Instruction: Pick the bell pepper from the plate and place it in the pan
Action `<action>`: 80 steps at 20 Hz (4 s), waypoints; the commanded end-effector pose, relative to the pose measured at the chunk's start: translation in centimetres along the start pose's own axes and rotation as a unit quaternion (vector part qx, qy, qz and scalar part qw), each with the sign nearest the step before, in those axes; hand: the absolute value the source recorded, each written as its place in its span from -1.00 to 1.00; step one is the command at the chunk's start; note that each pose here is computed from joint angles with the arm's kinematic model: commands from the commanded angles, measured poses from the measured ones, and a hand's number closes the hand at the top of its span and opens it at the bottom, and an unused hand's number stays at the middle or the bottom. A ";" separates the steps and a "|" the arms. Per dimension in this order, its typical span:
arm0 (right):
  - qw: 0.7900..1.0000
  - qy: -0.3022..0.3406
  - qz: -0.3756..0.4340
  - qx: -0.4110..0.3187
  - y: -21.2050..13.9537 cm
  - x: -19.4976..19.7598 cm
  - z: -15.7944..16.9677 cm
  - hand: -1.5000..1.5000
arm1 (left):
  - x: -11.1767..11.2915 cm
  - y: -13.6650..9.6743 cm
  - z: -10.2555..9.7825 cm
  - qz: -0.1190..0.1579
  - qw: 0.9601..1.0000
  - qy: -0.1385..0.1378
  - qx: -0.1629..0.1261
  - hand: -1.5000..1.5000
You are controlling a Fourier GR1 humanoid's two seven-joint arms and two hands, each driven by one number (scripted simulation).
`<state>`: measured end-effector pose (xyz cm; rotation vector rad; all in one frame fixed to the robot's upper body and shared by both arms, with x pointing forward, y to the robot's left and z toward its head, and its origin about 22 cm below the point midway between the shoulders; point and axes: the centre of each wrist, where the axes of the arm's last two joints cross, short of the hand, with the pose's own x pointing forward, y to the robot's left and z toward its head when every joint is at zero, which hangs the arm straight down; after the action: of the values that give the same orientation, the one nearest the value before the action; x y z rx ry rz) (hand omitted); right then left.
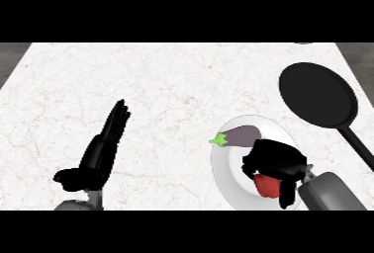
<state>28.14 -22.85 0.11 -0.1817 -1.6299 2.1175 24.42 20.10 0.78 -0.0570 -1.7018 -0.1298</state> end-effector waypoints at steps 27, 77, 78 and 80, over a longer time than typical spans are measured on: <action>0.675 0.541 -0.205 -0.458 -7.9 -0.2 1.1 1.00 | 0.4 0.0 1.2 0.003 1.000 0.004 0.001 0.00; 0.542 0.472 -0.346 -0.603 -2.4 -16.0 18.6 -1.00 | 0.8 0.6 -1.0 0.010 1.000 -0.004 -0.025 0.00; 0.539 0.458 -0.360 -0.608 -2.0 -15.9 18.1 -1.00 | 0.5 0.2 -0.8 0.006 1.000 -0.008 -0.022 0.00; 0.545 0.427 -0.392 -0.606 -1.2 -15.5 20.0 -1.00 | 0.3 -0.5 -2.4 0.007 1.000 -0.010 -0.015 0.00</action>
<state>36.25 -45.14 4.87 -0.7447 -1.5844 -0.0788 25.75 19.76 1.43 -0.0997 -1.7156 -0.1567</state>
